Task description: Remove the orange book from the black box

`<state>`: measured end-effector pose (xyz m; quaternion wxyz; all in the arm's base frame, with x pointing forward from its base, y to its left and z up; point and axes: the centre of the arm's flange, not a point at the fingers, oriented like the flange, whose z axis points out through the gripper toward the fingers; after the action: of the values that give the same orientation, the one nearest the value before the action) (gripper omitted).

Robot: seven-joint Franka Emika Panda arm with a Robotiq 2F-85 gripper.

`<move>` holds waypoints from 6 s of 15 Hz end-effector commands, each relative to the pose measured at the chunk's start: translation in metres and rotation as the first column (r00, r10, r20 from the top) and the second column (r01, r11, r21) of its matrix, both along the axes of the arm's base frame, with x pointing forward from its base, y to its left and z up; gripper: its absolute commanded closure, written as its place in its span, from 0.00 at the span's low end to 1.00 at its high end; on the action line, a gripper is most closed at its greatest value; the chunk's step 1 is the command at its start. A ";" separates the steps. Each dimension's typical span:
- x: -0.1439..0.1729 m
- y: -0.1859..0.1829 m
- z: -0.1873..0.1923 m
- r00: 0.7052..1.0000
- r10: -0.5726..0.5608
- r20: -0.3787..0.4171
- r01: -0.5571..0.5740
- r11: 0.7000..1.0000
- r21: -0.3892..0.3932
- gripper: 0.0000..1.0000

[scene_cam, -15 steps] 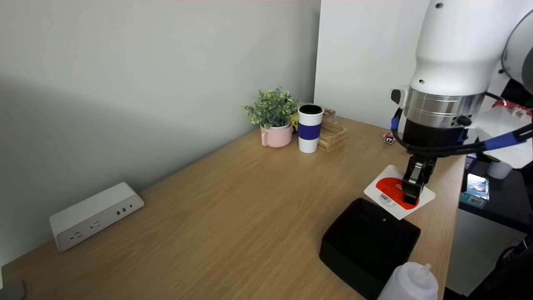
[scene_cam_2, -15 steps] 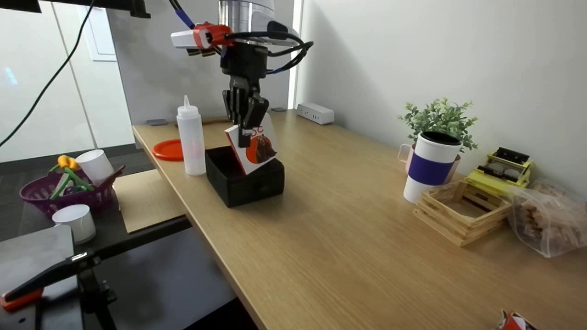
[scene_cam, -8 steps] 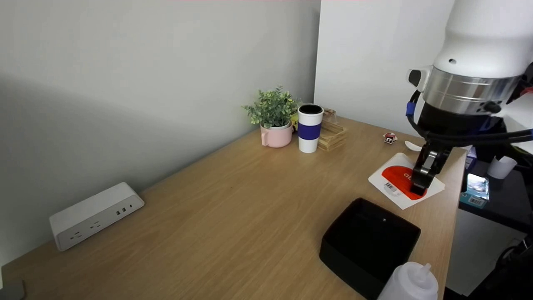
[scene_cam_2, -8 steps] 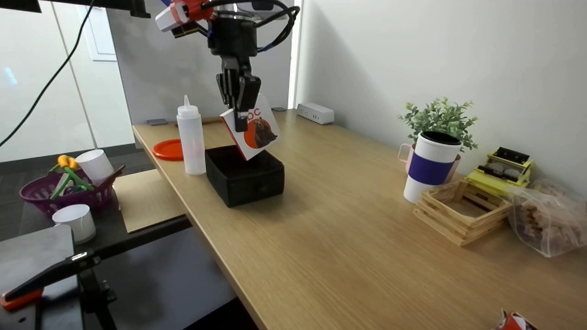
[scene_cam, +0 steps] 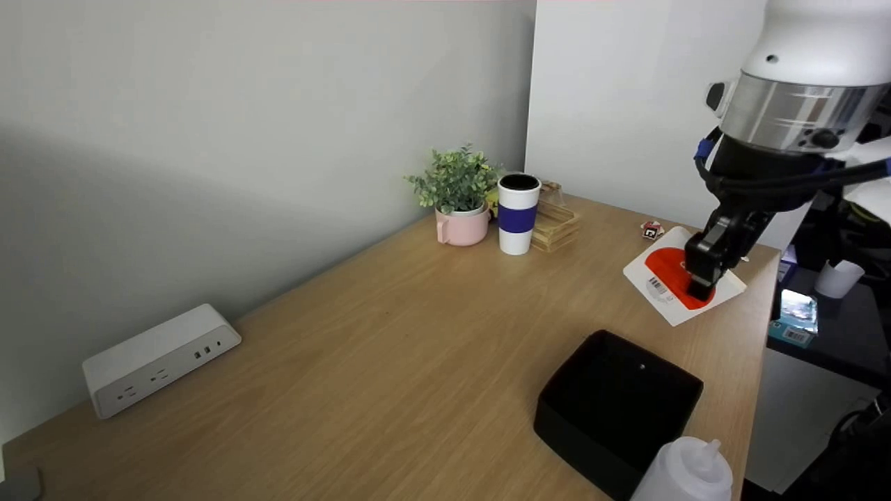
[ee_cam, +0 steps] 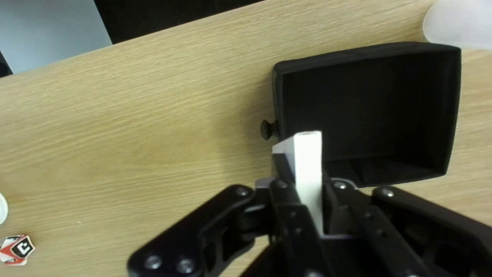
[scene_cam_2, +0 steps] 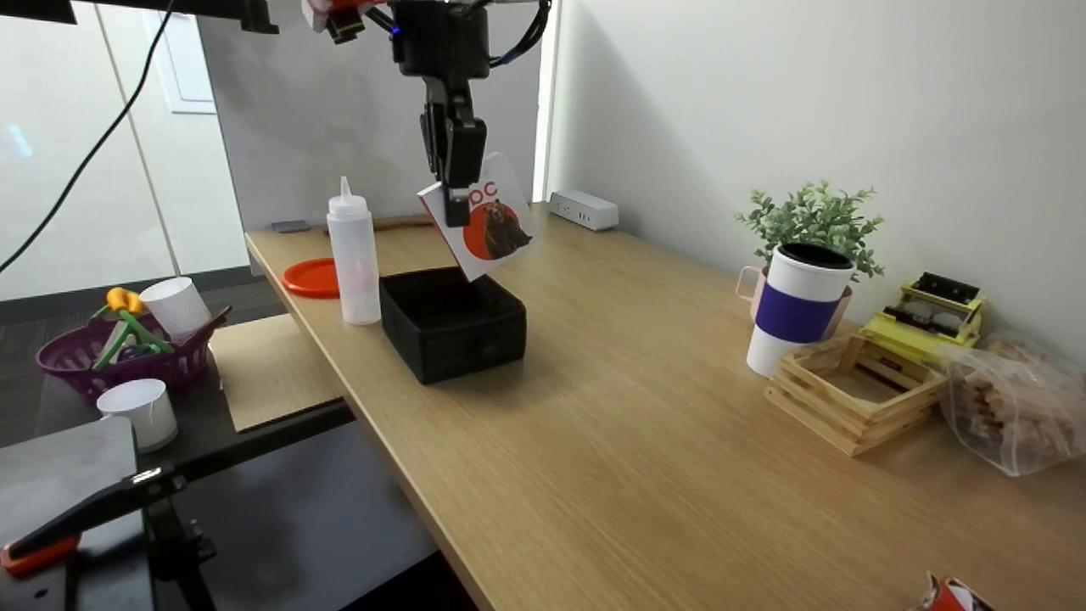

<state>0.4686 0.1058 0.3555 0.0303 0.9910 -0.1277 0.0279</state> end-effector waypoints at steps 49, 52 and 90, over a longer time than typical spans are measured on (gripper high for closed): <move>0.127 -0.109 -0.145 0.564 0.469 -0.680 -0.350 0.881 0.318 0.96; 0.131 -0.110 -0.141 0.473 0.521 -0.711 -0.456 0.835 0.308 0.96; 0.179 -0.084 -0.129 0.788 0.566 -0.241 -0.525 0.823 0.219 0.12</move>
<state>0.6567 0.0221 0.2246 -0.0208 0.9752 0.1762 -0.1322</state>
